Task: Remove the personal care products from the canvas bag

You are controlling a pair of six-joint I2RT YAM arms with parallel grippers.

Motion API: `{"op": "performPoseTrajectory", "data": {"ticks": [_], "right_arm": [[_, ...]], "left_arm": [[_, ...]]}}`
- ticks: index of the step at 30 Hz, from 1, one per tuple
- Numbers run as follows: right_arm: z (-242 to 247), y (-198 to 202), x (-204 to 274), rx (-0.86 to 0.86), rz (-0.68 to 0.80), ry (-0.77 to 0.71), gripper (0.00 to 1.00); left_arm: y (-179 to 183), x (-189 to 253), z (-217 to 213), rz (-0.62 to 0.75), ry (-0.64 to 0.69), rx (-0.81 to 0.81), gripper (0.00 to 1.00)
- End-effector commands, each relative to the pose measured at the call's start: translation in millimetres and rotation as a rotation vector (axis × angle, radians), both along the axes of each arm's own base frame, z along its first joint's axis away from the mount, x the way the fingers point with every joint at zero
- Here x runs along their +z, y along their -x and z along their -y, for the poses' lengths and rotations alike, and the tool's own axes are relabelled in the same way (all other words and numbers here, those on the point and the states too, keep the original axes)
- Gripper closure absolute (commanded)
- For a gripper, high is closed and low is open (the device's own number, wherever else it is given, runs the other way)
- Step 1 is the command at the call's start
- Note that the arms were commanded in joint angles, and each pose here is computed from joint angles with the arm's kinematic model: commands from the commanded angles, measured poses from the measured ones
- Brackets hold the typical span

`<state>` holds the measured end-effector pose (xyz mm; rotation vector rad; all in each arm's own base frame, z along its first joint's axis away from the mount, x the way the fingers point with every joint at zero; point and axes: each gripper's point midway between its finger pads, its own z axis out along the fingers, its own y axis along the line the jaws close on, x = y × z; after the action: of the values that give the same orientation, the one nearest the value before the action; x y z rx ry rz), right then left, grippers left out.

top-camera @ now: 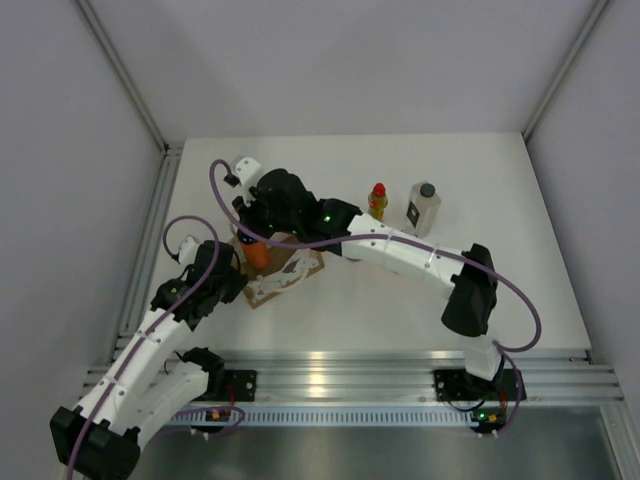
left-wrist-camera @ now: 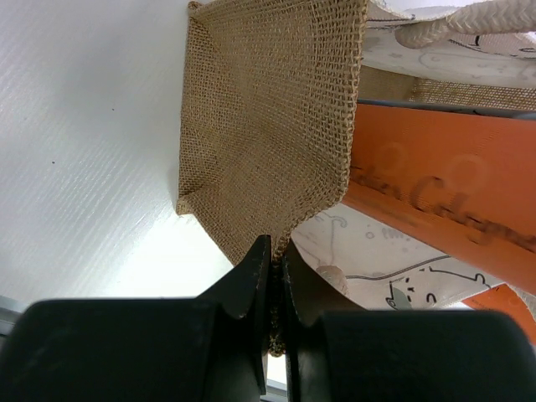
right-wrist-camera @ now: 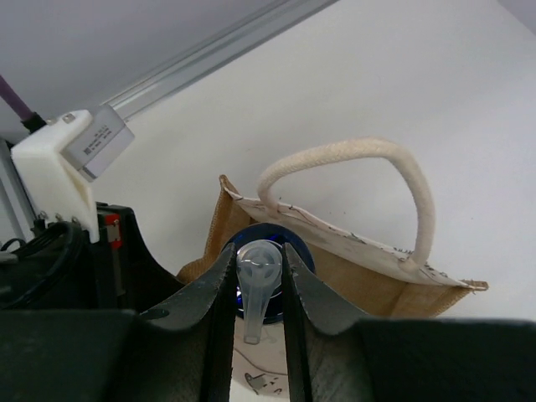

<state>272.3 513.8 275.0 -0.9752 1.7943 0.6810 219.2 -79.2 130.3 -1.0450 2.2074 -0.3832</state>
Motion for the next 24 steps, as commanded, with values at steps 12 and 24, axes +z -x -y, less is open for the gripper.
{"op": "performPoseTrajectory", "data": {"ticks": [12,24], "right_arm": [[77,13,169,-0.113,0.201,-0.270,1.00],[173,13,197,-0.307,0.204,-0.325,1.00]], "left_arm": [[5,-8,-5,-0.030,-0.020,0.013,1.00],[5,-6,-5,-0.022,-0.020,0.010,1.00]]}}
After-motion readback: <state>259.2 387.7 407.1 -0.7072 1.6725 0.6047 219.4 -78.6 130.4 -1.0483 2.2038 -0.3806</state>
